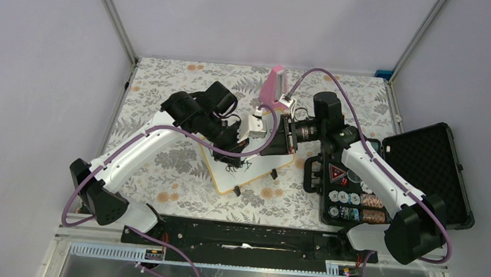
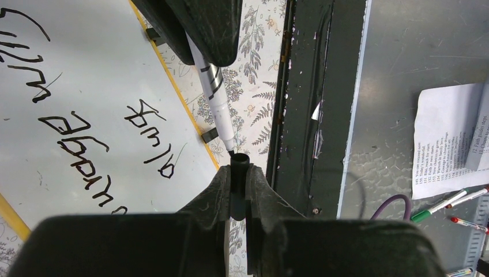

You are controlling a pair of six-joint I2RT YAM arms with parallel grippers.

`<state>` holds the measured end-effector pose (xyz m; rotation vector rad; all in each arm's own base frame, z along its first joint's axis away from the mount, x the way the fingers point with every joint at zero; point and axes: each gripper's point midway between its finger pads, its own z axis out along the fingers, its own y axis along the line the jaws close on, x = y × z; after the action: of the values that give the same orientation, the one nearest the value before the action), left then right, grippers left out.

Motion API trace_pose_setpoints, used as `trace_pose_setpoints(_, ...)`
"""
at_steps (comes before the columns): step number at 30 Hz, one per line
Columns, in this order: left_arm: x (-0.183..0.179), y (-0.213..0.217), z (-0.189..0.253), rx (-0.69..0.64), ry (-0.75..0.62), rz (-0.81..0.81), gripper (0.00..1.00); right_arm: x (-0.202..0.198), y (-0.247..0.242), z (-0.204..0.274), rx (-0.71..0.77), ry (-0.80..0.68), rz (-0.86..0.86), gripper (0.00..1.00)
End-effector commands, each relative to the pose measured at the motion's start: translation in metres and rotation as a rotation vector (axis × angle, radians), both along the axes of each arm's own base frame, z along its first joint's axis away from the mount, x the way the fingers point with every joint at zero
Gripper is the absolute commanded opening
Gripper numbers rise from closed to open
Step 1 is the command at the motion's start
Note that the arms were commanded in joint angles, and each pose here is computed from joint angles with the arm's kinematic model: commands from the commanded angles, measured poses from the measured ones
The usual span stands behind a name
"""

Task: Write a sentence on the whiteboard
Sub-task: Close the whiteboard marker at the center of the board.

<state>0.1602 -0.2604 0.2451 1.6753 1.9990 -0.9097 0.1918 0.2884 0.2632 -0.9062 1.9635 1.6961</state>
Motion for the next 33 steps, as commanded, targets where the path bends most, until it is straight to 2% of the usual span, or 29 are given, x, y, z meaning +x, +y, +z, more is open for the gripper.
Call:
trace_pose_setpoints(1, -0.001, -0.005, 0.005, -0.023, -0.005, -0.016, 0.0, 0.002, 0.006, 0.016, 0.039, -0.041, 0.019, 0.0)
trace_pose_setpoints(15, 0.022, -0.027, 0.027, -0.116, 0.013, 0.091, 0.0, 0.004, 0.011, 0.014, 0.045, -0.044, 0.01, 0.0)
trace_pose_setpoints(24, 0.052, -0.016, 0.062, -0.284, 0.0, 0.206, 0.0, 0.005, 0.011, 0.014, 0.044, -0.052, 0.004, 0.0)
trace_pose_setpoints(29, 0.046, -0.019, 0.058, -0.301, 0.03, 0.178, 0.0, 0.01, 0.014, 0.022, 0.068, -0.073, -0.007, 0.0)
trace_pose_setpoints(33, 0.034, -0.02, 0.062, -0.341, 0.017, 0.095, 0.0, 0.015, 0.018, 0.027, 0.071, -0.082, -0.019, 0.0)
